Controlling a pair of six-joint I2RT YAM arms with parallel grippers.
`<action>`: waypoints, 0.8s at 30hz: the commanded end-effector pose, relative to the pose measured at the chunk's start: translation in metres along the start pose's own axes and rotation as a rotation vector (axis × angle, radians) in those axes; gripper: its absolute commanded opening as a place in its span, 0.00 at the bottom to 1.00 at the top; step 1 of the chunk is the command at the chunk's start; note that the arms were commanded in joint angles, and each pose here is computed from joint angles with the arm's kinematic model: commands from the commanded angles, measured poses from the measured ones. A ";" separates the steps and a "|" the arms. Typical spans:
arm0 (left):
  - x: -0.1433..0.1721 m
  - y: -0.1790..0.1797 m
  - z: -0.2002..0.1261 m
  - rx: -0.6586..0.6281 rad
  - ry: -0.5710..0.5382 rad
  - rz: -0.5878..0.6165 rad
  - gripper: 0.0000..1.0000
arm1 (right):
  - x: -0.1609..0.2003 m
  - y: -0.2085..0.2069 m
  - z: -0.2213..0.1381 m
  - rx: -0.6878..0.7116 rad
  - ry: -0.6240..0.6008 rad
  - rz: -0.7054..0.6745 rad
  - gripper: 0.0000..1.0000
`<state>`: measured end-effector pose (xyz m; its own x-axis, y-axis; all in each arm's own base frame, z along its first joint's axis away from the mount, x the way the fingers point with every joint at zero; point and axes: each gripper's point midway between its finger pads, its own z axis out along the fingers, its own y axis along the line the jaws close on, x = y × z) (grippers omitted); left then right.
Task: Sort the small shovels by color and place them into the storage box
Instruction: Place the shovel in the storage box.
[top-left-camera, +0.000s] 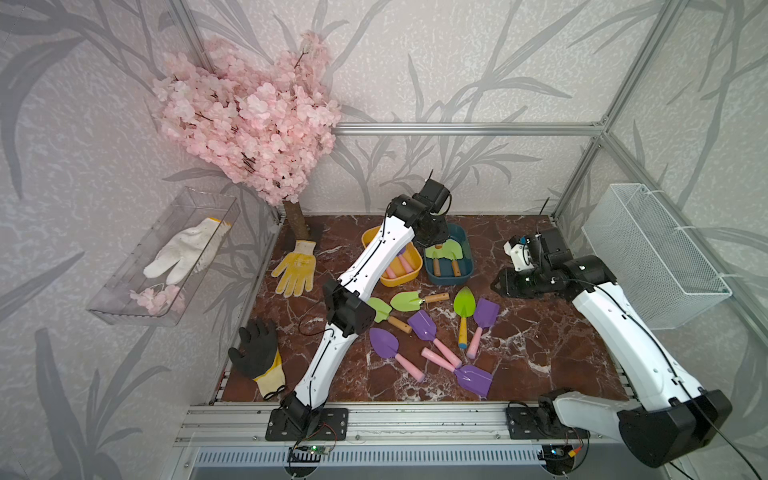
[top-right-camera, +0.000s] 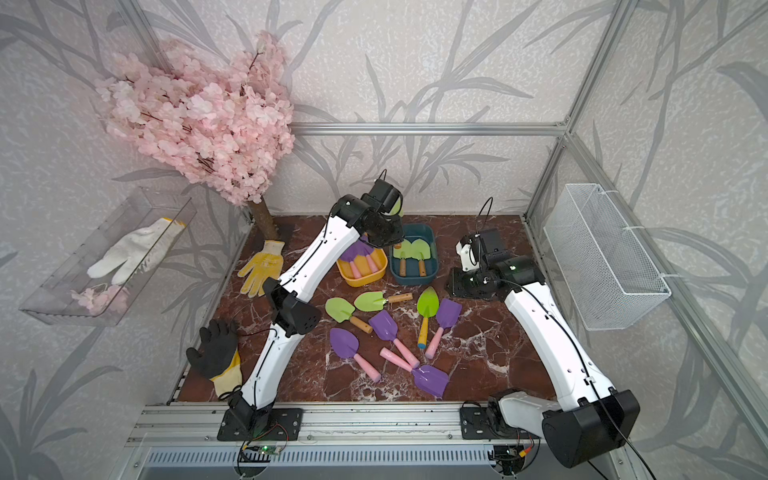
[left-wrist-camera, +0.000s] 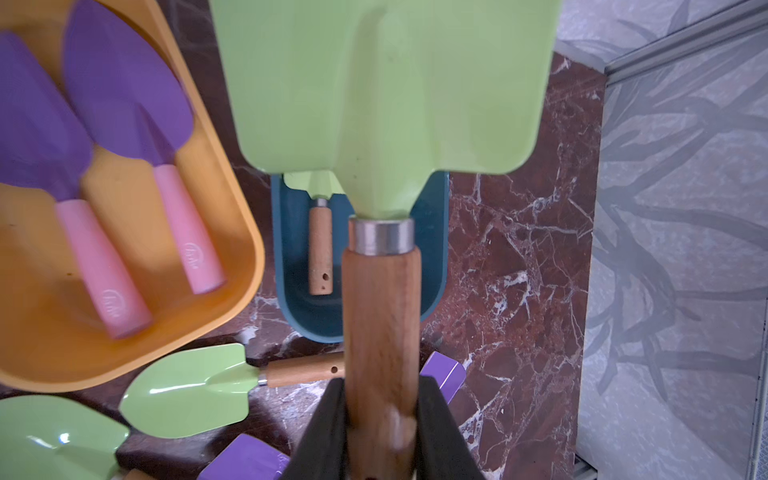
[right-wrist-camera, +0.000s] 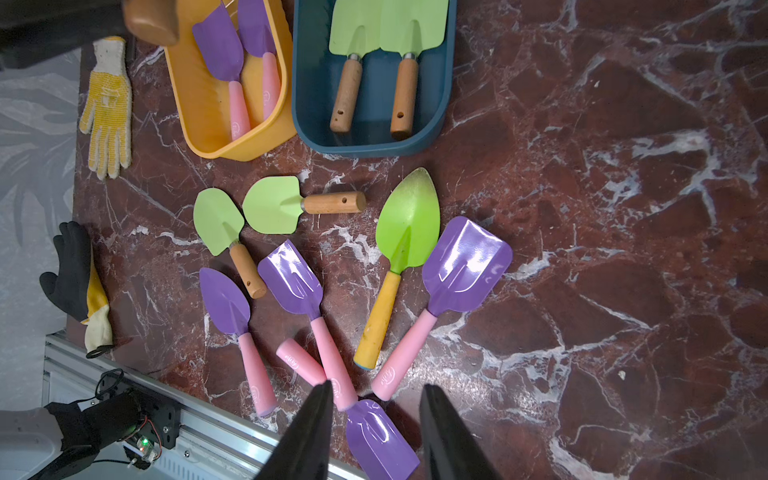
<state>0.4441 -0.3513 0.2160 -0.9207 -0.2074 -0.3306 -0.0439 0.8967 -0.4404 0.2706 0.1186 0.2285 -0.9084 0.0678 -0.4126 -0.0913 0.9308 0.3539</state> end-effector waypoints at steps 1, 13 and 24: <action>-0.008 -0.026 0.018 0.129 -0.014 -0.027 0.00 | 0.003 -0.001 -0.003 -0.007 -0.016 0.007 0.39; 0.011 -0.023 0.121 0.126 0.040 -0.029 0.00 | 0.017 0.001 0.012 -0.061 0.007 0.065 0.39; 0.025 0.001 0.146 0.053 0.090 -0.028 0.00 | 0.021 -0.003 0.014 -0.045 0.021 0.056 0.39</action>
<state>0.4762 -0.4130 0.0752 -0.9537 -0.2027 -0.2221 -0.0705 0.8689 -0.4900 0.2600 0.1245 0.2060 -0.9243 0.1064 -0.3665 -0.0590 0.9089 0.4128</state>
